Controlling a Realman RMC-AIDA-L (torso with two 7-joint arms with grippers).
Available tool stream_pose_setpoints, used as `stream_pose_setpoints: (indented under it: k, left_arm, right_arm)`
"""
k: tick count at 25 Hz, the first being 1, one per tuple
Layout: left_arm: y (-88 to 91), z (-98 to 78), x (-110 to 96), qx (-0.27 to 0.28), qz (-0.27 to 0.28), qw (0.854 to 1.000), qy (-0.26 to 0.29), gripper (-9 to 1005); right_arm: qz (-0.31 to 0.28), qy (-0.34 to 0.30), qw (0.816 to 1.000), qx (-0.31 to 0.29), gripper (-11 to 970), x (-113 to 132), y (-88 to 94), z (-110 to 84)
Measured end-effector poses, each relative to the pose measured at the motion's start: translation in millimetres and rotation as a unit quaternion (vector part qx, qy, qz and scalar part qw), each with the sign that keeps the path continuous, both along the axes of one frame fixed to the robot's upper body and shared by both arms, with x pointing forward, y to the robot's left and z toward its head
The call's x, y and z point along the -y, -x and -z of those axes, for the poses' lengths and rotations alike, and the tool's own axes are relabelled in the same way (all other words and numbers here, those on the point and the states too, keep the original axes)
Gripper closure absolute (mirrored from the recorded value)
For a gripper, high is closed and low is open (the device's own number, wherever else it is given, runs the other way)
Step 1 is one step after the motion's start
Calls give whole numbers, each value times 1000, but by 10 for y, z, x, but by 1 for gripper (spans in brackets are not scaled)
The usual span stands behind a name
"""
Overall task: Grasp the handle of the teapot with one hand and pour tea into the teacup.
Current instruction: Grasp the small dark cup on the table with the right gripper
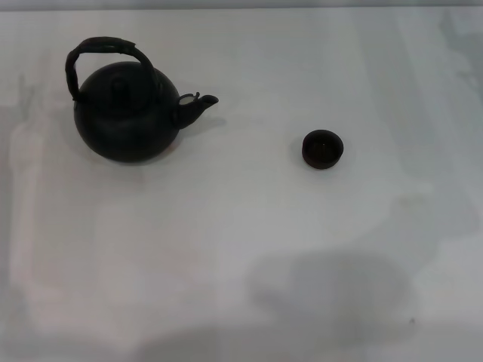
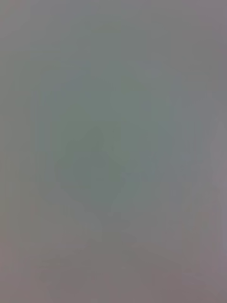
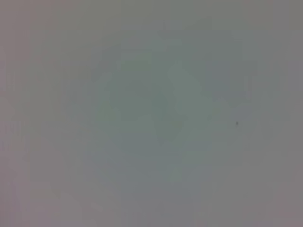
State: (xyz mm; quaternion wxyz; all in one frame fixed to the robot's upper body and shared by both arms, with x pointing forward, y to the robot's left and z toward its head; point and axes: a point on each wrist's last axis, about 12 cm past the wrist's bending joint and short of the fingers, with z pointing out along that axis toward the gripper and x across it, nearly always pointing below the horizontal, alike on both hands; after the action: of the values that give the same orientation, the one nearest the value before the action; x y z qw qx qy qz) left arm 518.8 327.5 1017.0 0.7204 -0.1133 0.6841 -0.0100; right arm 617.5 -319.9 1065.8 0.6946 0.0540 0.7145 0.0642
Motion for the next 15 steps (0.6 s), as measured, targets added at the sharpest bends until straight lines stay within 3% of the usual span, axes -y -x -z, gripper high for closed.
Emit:
stream_pose_setpoints:
  k: [15]
  left_arm:
    - [10,9,20,-1,1,1000,2,119]
  right_arm:
    - [-3,1,1000,3,132,-5,4,-4]
